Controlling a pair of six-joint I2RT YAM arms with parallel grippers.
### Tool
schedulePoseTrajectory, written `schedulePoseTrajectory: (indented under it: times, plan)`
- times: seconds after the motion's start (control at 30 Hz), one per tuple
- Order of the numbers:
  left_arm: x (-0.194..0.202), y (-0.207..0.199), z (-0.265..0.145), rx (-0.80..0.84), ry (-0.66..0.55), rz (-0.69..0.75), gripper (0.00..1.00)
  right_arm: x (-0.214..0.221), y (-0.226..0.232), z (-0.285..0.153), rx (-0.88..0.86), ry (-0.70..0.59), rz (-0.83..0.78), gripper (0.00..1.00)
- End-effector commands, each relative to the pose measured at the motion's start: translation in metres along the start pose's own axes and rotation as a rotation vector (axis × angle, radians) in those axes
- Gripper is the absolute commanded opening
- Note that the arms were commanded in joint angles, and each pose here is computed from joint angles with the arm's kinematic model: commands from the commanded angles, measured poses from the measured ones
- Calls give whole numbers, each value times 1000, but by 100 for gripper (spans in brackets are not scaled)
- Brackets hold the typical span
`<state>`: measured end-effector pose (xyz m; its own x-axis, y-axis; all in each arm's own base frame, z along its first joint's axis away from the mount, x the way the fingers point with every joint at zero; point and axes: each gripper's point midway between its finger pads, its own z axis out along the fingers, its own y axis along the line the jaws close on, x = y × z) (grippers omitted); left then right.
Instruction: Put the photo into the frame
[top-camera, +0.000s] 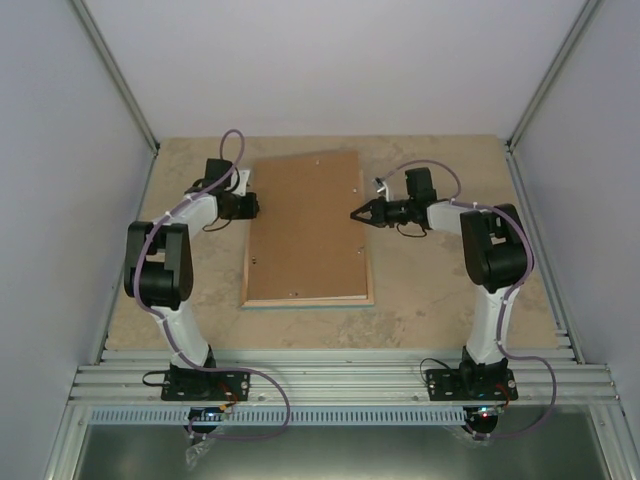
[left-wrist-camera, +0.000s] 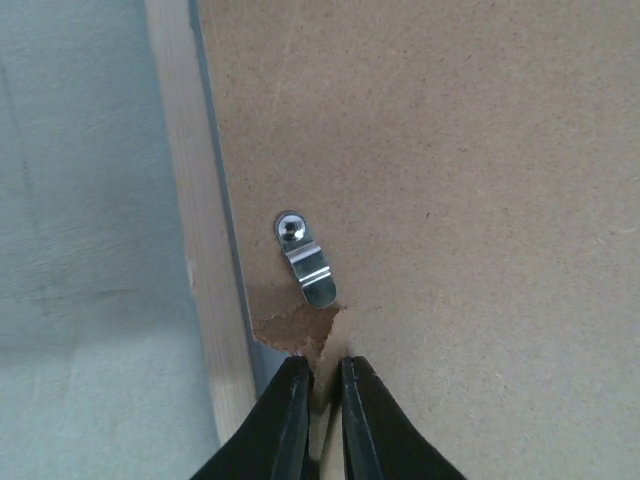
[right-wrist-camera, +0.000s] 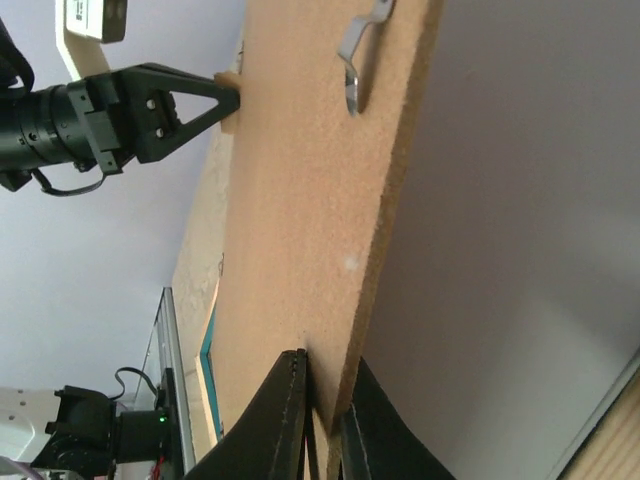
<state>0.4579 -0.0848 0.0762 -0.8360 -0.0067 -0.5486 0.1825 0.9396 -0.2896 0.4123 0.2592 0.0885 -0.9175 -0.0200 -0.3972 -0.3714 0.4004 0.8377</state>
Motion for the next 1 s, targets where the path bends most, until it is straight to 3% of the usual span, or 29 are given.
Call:
schedulePoseTrajectory:
  times: [0.0, 0.13, 0.27, 0.47, 0.7, 0.83, 0.87, 0.93, 0.97]
  plan:
    - [-23, 25, -4, -138, -73, 56, 7, 7, -3, 11, 38, 20, -72, 1]
    - [-23, 25, -5, -140, -72, 55, 17, 9, -7, 13, 58, 26, -74, 0]
    - [-27, 25, -11, -140, -84, 46, 35, 12, -14, 12, 90, 32, -65, 1]
    - [-35, 29, -29, -149, -122, 29, 52, 17, -22, 10, 113, 40, -39, 1]
    - [-19, 55, -39, -108, -118, -107, 53, 20, -27, 12, 121, 48, 12, 1]
    - [-1, 54, -32, -80, -82, -116, 50, 21, -29, 14, 115, 57, 46, 1]
    - [3, 54, -31, -76, -75, -121, 50, 21, -30, 14, 115, 61, 52, 6]
    - [7, 53, -30, -71, -71, -128, 49, 20, -27, 15, 106, 71, 50, 25]
    - [9, 54, -29, -71, -69, -130, 49, 18, -26, 14, 108, 73, 46, 29]
